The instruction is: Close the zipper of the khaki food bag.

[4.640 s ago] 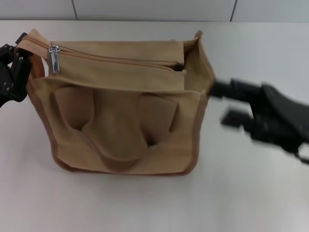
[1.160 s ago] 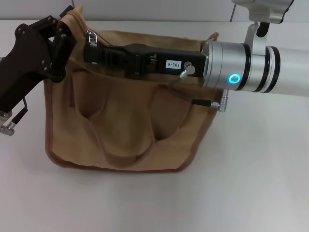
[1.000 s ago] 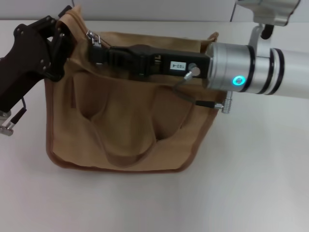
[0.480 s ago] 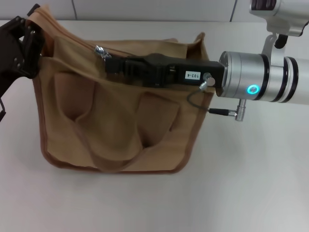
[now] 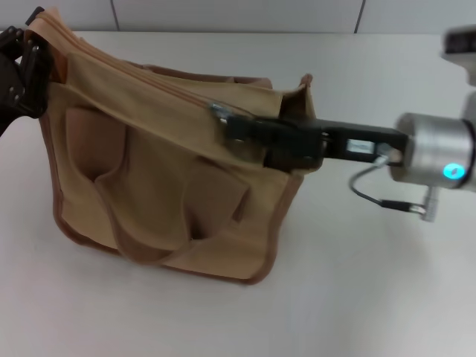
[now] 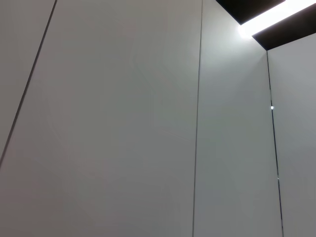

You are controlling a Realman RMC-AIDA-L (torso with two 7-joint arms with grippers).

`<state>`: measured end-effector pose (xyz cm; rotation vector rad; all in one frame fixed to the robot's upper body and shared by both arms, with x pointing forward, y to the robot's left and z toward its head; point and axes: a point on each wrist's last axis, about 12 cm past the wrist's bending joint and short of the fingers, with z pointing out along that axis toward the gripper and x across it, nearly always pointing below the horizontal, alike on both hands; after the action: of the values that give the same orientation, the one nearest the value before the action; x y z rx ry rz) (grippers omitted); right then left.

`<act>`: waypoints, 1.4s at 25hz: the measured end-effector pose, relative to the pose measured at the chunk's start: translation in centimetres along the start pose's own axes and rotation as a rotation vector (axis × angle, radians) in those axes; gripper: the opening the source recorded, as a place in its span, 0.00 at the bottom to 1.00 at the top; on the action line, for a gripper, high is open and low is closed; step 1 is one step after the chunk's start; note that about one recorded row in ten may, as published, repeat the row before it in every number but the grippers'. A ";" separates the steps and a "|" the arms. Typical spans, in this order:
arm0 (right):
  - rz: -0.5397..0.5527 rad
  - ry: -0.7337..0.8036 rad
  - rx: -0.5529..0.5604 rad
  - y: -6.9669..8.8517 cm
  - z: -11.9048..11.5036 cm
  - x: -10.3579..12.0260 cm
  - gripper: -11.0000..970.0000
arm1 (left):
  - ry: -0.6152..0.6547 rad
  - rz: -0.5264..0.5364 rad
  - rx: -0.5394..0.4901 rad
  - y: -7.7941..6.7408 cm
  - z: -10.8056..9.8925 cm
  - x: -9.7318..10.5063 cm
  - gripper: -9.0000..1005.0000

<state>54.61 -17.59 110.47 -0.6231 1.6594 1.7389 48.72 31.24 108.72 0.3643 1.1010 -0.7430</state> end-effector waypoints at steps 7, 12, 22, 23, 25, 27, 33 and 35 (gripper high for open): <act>0.027 -0.040 0.025 0.5 -2.8 1.5 0.02 | 0.000 -0.005 -0.001 -0.1 0.0 0.1 0.14; -0.017 -0.060 -0.010 1.5 -4.4 1.6 0.02 | 0.008 -0.007 0.001 -0.2 0.1 0.3 0.14; -0.101 -0.178 0.014 2.1 -6.4 1.2 0.03 | 0.036 -0.021 -0.028 -0.4 -0.3 0.9 0.15; -0.112 -0.192 0.019 2.1 -6.6 1.1 0.03 | 0.040 -0.022 -0.032 -0.3 -0.2 1.0 0.15; -0.131 -0.224 0.032 2.2 -7.0 1.2 0.03 | 0.048 -0.023 -0.034 -0.2 0.0 1.1 0.15; -0.141 -0.240 0.040 2.2 -7.3 1.3 0.11 | 0.055 -0.024 -0.029 -0.2 0.3 1.2 0.16; -0.151 -0.259 0.046 2.3 -7.5 1.3 0.30 | 0.070 -0.038 -0.038 0.2 1.5 1.7 0.16; -0.150 -0.260 0.045 2.3 -7.5 1.3 0.35 | 0.049 -0.043 -0.048 0.3 1.8 1.6 0.20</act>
<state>51.35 -24.84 110.39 -0.4655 1.4315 1.5963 50.54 29.76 108.03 0.3200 1.1737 -0.7474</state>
